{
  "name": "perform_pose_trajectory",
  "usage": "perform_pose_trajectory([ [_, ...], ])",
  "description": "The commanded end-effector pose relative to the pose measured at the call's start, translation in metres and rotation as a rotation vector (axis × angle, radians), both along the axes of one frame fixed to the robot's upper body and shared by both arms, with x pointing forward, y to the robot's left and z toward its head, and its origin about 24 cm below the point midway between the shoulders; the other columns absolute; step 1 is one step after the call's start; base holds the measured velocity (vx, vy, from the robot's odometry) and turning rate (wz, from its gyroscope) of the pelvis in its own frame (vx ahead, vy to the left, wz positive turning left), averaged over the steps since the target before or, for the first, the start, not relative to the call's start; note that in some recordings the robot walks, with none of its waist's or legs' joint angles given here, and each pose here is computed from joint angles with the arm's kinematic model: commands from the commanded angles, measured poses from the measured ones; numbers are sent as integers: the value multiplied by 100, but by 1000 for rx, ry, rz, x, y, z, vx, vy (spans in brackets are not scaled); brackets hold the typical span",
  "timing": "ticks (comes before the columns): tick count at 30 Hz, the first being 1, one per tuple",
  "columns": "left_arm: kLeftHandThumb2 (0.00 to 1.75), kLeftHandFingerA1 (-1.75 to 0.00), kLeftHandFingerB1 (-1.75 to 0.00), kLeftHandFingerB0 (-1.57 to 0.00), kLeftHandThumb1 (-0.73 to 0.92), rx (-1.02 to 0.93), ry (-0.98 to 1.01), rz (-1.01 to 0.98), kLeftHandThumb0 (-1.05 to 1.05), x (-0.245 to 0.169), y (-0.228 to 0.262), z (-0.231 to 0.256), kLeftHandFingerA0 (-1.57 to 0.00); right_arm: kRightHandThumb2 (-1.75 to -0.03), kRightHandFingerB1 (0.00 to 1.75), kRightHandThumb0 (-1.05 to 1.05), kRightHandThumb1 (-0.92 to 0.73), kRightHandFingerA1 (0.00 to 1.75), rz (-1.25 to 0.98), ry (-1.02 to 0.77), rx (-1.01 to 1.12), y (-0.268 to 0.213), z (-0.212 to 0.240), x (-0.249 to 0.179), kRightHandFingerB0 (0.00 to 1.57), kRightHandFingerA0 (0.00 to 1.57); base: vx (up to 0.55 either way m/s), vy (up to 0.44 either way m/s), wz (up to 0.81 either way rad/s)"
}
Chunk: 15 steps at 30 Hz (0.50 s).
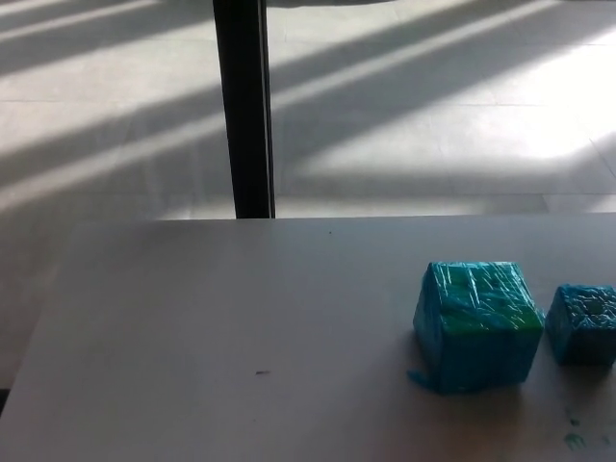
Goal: The robot uses its right hand to pick up the small cube kept on the middle on the desk and place it on the bigger cube kept next to it
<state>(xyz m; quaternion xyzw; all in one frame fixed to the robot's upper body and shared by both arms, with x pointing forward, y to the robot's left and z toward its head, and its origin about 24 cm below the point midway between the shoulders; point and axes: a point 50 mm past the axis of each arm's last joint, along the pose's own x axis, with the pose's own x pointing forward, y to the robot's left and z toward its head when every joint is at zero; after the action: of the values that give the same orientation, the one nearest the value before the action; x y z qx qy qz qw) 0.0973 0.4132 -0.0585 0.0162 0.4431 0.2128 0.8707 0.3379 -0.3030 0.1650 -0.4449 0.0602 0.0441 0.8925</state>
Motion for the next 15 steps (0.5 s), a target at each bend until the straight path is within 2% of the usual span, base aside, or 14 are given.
perform_pose_trajectory([
  [1,61,-55,-40,-41,69,19,-10,4,-73,0,8,7,-42,-64,24,-85,-78,34,68,88,-173,5,0,7,12,6,0,0,0],
  [3,61,-55,-40,-41,69,21,-10,5,-73,0,8,7,-42,-64,24,-85,-78,34,71,97,-184,6,-1,9,12,6,0,0,0],
  [4,61,-53,-39,-43,70,42,-2,-4,-72,1,7,7,-46,-102,30,-89,-60,34,73,103,-193,9,-6,13,12,4,0,0,0],
  [5,61,-53,-39,-43,70,42,-2,-4,-72,1,7,7,-46,-102,30,-89,-60,34,73,103,-194,8,-7,13,12,4,0,0,0],
  [6,61,-53,-39,-41,71,35,-5,-7,-71,1,7,7,-44,-64,26,-89,-78,35,83,131,-244,15,-9,17,10,4,0,0,0],
  [7,61,-53,-39,-42,70,35,-5,-2,-71,1,7,7,-44,-103,26,-85,-61,24,89,144,-282,18,-10,19,10,1,0,0,0],
  [11,61,-53,-39,-40,71,25,-14,-1,-72,3,6,7,-41,-103,24,-90,-62,16,145,131,-370,28,-12,24,8,4,0,0,0],
  [14,61,-53,-39,-42,71,29,-13,-10,-72,6,7,8,-41,-105,16,-103,-65,1,173,142,-398,32,-15,25,9,0,0,0,0],
  [15,69,-57,-43,-38,61,20,-22,-12,-77,6,7,9,-38,-105,12,-104,-64,0,182,162,-408,33,-17,25,6,0,0,0,0],
])
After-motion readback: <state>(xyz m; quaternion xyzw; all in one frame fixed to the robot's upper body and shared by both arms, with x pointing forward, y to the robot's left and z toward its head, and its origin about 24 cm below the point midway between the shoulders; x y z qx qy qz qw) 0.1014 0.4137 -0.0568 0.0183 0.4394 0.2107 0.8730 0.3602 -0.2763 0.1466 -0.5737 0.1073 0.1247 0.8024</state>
